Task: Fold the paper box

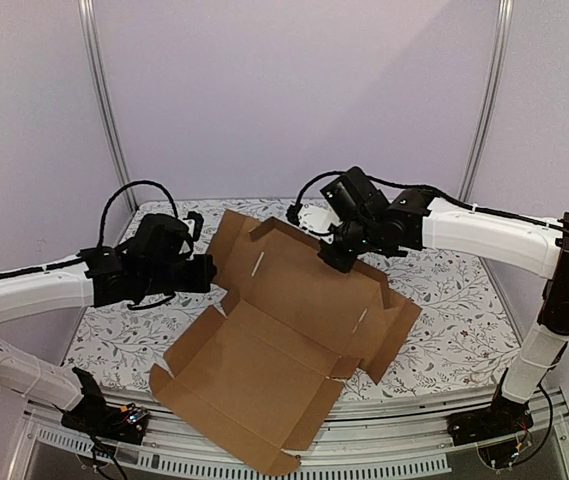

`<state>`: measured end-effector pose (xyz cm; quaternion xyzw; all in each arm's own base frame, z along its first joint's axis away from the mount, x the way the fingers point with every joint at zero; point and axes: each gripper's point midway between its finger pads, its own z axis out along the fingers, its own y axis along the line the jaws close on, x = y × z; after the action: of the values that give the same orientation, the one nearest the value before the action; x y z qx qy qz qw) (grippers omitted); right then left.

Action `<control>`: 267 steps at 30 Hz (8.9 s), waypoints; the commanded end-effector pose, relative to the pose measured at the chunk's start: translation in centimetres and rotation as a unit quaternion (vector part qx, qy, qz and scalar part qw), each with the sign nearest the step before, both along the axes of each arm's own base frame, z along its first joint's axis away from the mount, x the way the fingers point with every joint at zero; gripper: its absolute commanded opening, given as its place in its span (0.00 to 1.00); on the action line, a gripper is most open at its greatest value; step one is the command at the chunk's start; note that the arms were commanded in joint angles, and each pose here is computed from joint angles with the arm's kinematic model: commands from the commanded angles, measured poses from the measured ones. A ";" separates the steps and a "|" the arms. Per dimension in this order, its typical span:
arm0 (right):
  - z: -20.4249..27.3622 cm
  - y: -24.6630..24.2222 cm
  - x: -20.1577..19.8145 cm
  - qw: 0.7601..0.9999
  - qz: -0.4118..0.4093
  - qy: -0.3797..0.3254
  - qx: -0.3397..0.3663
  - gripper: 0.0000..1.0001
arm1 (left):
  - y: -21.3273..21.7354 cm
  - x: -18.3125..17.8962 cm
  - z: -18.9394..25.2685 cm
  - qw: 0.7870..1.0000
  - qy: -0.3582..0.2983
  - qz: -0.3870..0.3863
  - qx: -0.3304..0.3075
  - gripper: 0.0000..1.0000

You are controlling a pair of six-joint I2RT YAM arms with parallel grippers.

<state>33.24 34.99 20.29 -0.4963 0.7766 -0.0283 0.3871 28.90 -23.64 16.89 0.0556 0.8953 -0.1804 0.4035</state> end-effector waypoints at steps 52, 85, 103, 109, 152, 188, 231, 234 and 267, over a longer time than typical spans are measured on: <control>2.2 3.3 -5.7 0.949 0.153 -0.255 -0.107 0.00 | -2.6 -2.4 -2.8 0.942 0.026 -0.203 -0.266 0.00; 1.1 1.8 -5.2 0.950 0.083 -0.273 -0.130 0.00 | -6.0 -4.8 0.4 0.932 0.033 -0.247 -0.264 0.06; 1.6 1.5 -4.9 0.950 0.059 -0.284 -0.117 0.00 | -8.2 -5.5 -1.6 0.932 0.051 -0.273 -0.233 0.36; 2.2 1.1 -5.1 0.951 0.057 -0.284 -0.106 0.00 | -8.4 -4.8 -2.3 0.939 0.045 -0.272 -0.208 0.44; 0.4 -0.1 -3.8 0.953 0.009 -0.267 -0.144 0.00 | -10.3 -1.6 -3.4 0.958 0.025 -0.258 -0.120 0.65; 0.1 1.1 -3.8 0.960 0.008 -0.246 -0.133 0.00 | -8.6 -1.0 -5.9 0.974 0.013 -0.216 -0.069 0.65; -0.5 5.6 -7.2 0.946 0.022 -0.286 -0.154 0.00 | -3.5 -2.6 -6.4 0.987 -0.044 -0.147 -0.057 0.67; -0.4 6.0 -7.4 0.947 0.022 -0.285 -0.148 0.00 | -3.7 -2.4 -6.1 0.986 -0.051 -0.148 -0.062 0.67; -1.7 7.6 -7.7 0.955 0.028 -0.271 -0.115 0.00 | -3.9 -1.6 -7.3 0.993 -0.078 -0.073 -0.059 0.69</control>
<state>26.69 40.28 19.62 -0.5222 0.6174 -0.2859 0.5142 26.95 -28.16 10.28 0.1309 0.8408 -0.2777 0.4459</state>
